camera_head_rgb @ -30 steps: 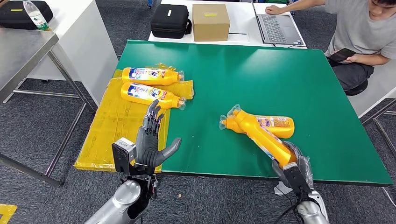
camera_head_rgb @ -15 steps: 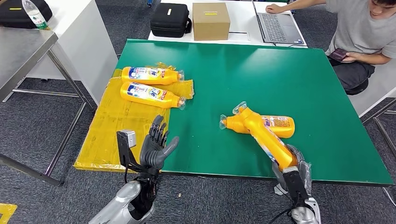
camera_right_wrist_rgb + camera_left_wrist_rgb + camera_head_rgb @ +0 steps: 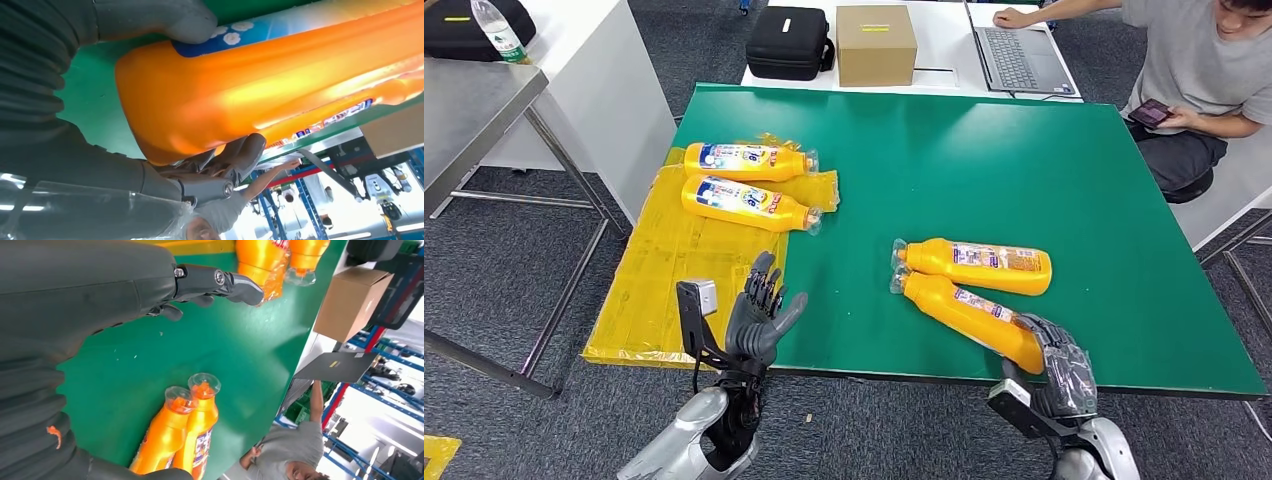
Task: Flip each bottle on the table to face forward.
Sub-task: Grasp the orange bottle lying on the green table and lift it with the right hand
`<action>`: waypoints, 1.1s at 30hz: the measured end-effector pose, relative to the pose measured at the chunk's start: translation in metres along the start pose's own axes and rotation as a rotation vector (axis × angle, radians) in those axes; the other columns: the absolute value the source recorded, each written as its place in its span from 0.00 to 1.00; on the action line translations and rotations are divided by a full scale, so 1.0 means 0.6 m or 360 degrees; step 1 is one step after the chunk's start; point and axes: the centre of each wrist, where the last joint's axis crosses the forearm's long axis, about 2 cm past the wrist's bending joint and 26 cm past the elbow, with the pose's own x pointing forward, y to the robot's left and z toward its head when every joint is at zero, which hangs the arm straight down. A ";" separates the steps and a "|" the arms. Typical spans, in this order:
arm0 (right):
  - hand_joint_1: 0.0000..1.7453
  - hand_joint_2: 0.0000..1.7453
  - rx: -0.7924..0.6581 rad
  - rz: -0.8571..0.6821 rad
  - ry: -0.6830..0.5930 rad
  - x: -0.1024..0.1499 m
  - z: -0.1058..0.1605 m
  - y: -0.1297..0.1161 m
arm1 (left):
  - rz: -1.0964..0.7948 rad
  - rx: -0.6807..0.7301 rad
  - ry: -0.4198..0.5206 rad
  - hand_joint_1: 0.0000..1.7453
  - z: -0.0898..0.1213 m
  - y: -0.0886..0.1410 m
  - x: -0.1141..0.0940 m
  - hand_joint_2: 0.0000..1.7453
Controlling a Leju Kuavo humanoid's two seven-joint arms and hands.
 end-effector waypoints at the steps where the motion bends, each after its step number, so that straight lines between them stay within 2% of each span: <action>1: 1.00 1.00 0.0006 0.0036 -0.0016 0.001 -0.001 0.000 | -0.0029 0.0005 -0.0041 0.00 0.000 0.000 0.000 1.00; 9: 1.00 1.00 0.0073 0.0314 -0.0228 0.005 -0.014 -0.006 | -0.0286 -0.0031 -0.0466 0.00 -0.001 0.001 0.017 1.00; 14: 1.00 1.00 0.0133 0.0508 -0.0366 0.000 -0.025 -0.016 | -0.0315 -0.0066 -0.0540 0.00 0.001 -0.001 0.021 1.00; 18: 1.00 1.00 0.0147 0.0575 -0.0390 -0.005 -0.028 -0.023 | -0.0315 -0.0077 -0.0546 0.00 0.002 -0.001 0.022 1.00; 19: 0.94 1.00 0.0147 0.0581 -0.0389 -0.006 -0.029 -0.024 | -0.0315 -0.0080 -0.0547 0.00 0.002 -0.001 0.022 1.00; 22: 0.19 1.00 0.0153 0.0596 -0.0362 -0.009 -0.032 -0.027 | -0.0313 -0.0088 -0.0548 0.00 0.004 -0.001 0.023 1.00; 23: 0.00 1.00 0.0166 0.0600 -0.0334 -0.010 -0.033 -0.027 | -0.0312 -0.0091 -0.0547 0.00 0.004 -0.001 0.023 1.00; 27: 0.00 1.00 0.0205 0.0640 -0.0196 -0.011 -0.040 -0.030 | -0.0306 -0.0099 -0.0542 0.00 0.008 0.000 0.023 1.00; 33: 0.00 1.00 0.0201 0.0666 -0.0152 -0.009 -0.048 -0.032 | -0.0310 -0.0104 -0.0539 0.00 0.010 0.001 0.024 1.00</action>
